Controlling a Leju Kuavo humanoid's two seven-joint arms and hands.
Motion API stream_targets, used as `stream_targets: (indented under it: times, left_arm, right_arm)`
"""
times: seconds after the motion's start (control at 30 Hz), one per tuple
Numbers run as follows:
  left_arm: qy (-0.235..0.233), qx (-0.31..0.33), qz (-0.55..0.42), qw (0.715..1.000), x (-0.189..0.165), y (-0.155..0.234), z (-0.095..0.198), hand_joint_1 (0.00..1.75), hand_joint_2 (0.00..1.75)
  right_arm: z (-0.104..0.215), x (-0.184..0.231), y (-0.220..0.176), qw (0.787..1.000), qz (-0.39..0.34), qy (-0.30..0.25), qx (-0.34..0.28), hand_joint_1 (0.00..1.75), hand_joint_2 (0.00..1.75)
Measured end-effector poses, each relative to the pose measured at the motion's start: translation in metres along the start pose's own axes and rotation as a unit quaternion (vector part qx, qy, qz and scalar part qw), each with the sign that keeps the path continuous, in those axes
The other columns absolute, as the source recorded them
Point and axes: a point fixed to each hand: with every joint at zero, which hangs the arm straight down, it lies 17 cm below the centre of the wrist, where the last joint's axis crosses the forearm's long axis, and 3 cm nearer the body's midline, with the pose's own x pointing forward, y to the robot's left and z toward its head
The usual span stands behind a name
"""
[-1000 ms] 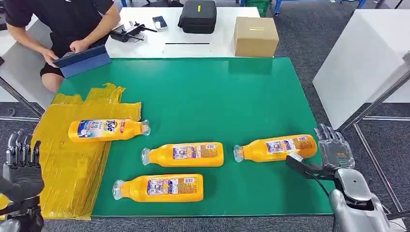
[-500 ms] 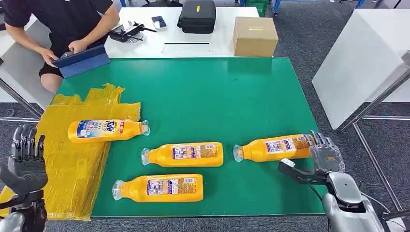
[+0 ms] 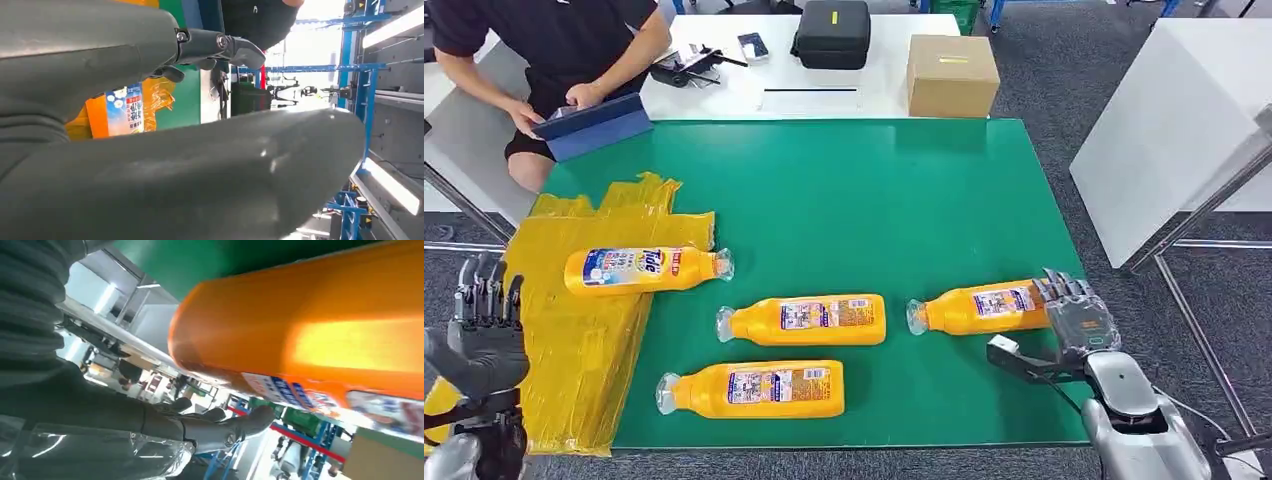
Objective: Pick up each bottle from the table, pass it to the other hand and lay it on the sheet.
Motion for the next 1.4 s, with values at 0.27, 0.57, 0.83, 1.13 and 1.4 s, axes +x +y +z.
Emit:
stream_targets:
  times: [0.27,0.57,0.83,1.13,1.4]
  left_arm:
    - [0.004,0.0,0.003,1.0,-0.002,-0.002,0.0,0.0,0.0]
    - [0.001,0.009,0.0,1.0,0.005,-0.002,0.004,0.0,0.0]
    - [-0.003,0.018,-0.003,1.0,0.011,0.003,0.011,0.0,0.0]
    - [-0.008,0.03,-0.006,1.0,0.018,0.01,0.019,0.0,0.0]
    - [-0.009,0.032,-0.004,0.999,0.02,0.011,0.022,0.0,0.0]
  right_arm:
    - [0.001,0.016,0.0,0.999,0.023,-0.02,-0.01,0.0,1.75]
    - [-0.007,0.028,-0.003,0.999,0.033,-0.028,-0.016,0.0,1.75]
    - [-0.025,0.025,-0.014,0.999,0.031,-0.023,-0.034,0.0,1.75]
    - [-0.047,0.021,-0.02,0.999,0.026,-0.017,-0.035,0.0,1.75]
    - [-0.05,0.026,0.0,1.0,0.009,-0.025,-0.005,0.0,1.75]
